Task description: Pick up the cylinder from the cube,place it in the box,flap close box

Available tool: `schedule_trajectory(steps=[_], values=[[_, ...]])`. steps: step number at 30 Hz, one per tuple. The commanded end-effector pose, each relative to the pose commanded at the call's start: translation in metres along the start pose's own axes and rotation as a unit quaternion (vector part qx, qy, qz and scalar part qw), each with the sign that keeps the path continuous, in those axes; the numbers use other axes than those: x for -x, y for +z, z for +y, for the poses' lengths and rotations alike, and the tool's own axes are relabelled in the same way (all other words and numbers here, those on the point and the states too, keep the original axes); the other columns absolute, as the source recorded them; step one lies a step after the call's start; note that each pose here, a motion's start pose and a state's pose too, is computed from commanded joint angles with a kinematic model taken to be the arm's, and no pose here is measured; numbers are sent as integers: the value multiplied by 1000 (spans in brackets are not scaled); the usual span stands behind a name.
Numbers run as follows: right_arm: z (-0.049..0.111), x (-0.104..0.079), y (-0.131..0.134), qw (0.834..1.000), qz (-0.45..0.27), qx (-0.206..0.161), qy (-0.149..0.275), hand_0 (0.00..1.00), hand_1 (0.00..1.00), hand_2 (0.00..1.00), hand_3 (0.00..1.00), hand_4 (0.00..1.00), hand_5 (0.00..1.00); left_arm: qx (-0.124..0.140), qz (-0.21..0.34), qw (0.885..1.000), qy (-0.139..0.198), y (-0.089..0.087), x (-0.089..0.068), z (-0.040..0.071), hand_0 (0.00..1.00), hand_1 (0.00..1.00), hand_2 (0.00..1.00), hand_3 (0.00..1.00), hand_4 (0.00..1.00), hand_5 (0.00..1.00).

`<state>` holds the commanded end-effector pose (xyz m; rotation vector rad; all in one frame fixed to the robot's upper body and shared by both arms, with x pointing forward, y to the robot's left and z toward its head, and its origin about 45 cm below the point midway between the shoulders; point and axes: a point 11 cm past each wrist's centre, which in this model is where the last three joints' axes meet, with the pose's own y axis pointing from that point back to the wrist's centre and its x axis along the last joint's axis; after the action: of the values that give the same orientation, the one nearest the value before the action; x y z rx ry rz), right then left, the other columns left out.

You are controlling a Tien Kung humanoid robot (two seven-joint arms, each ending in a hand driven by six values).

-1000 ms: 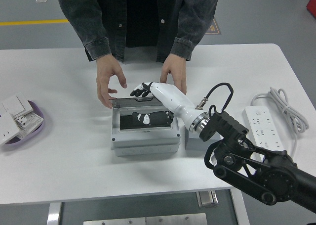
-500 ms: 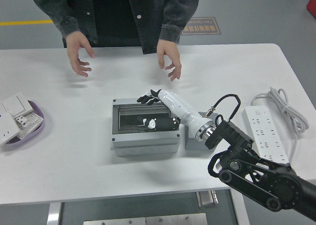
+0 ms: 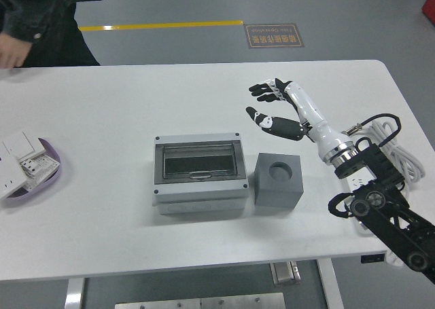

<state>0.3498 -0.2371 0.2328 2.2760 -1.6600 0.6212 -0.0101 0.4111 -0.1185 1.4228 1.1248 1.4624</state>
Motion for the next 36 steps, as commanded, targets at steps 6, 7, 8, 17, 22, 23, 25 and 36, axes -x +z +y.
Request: schedule_trajectory(steps=[6, 7, 8, 17, 22, 23, 25, 36], values=[[10, -19, 36, 992, -111, 2, 57, 691, 647, 663, 658, 699, 270, 0, 0, 1000, -2, 0, 2, 0, 587, 613, 606, 632, 650, 162], [12, -19, 43, 990, -128, 2, 66, 691, 647, 663, 658, 699, 270, 0, 0, 1000, -2, 0, 3, 0, 587, 613, 606, 632, 650, 162], [14, -18, 47, 987, -141, 2, 74, 691, 647, 663, 658, 699, 270, 0, 0, 1000, -2, 0, 3, 0, 587, 613, 606, 632, 650, 162], [22, -16, 50, 973, -200, -32, 112, 693, 649, 626, 638, 762, 183, 1, -3, 1000, 0, 1, 0, 0, 587, 611, 606, 632, 649, 162], [25, -13, 48, 973, -199, -34, 111, 687, 636, 616, 633, 769, 141, 1, -5, 1000, 5, 2, -6, 0, 586, 611, 606, 632, 649, 160], [25, -12, 48, 973, -199, -33, 111, 687, 636, 616, 633, 769, 141, 1, -5, 1000, 5, 2, -7, 0, 586, 611, 606, 632, 649, 160], [26, -11, 49, 973, -200, -32, 111, 687, 636, 616, 633, 769, 141, 0, -6, 1000, 7, 2, -8, 0, 586, 611, 606, 632, 649, 160], [27, -10, 49, 973, -200, -30, 110, 686, 637, 613, 629, 732, 79, 0, -5, 1000, 13, 2, -16, 0, 587, 612, 606, 632, 649, 159]])
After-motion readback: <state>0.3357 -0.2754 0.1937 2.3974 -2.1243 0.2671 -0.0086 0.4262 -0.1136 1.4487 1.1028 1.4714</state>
